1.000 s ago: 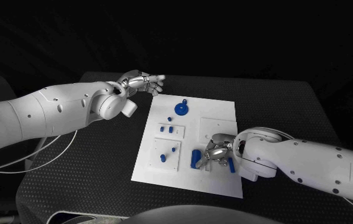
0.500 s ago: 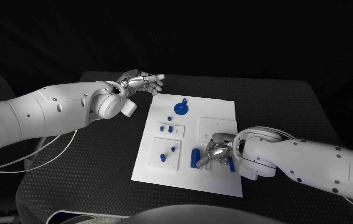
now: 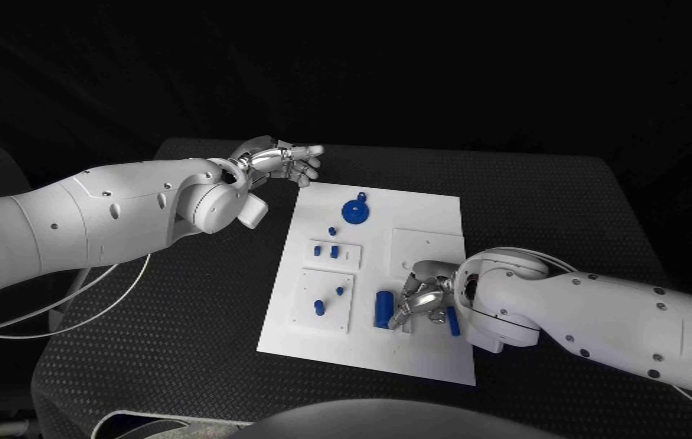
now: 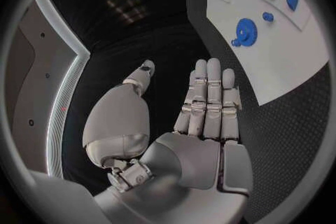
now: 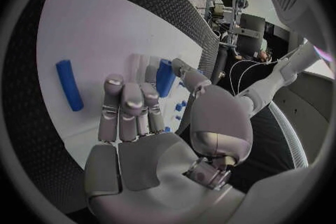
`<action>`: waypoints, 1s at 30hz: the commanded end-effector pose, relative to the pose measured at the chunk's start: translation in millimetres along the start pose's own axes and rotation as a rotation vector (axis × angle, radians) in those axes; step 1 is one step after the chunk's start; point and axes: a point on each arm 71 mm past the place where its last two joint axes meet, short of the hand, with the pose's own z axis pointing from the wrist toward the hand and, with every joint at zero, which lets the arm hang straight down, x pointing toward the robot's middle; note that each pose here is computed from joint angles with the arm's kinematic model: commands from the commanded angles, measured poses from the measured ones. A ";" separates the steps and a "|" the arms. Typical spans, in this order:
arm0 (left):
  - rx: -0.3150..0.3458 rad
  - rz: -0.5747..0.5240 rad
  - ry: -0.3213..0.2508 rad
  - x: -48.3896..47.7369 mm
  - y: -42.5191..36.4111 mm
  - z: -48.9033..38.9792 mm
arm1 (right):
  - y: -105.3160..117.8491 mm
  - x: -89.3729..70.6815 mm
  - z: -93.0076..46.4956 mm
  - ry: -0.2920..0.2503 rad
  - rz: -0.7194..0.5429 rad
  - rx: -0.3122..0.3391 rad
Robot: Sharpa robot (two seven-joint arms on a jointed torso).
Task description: Assemble the parts on the task board
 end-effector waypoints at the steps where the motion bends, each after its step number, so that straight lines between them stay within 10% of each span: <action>1: 0.000 -0.019 0.026 4.7 -1.5 0.4 | -3.5 0.6 1.1 -0.024 -0.056 0.026; 30: -0.005 -0.011 0.013 -0.7 0.1 -0.9 | -4.4 0.9 -2.6 -0.048 -0.041 0.006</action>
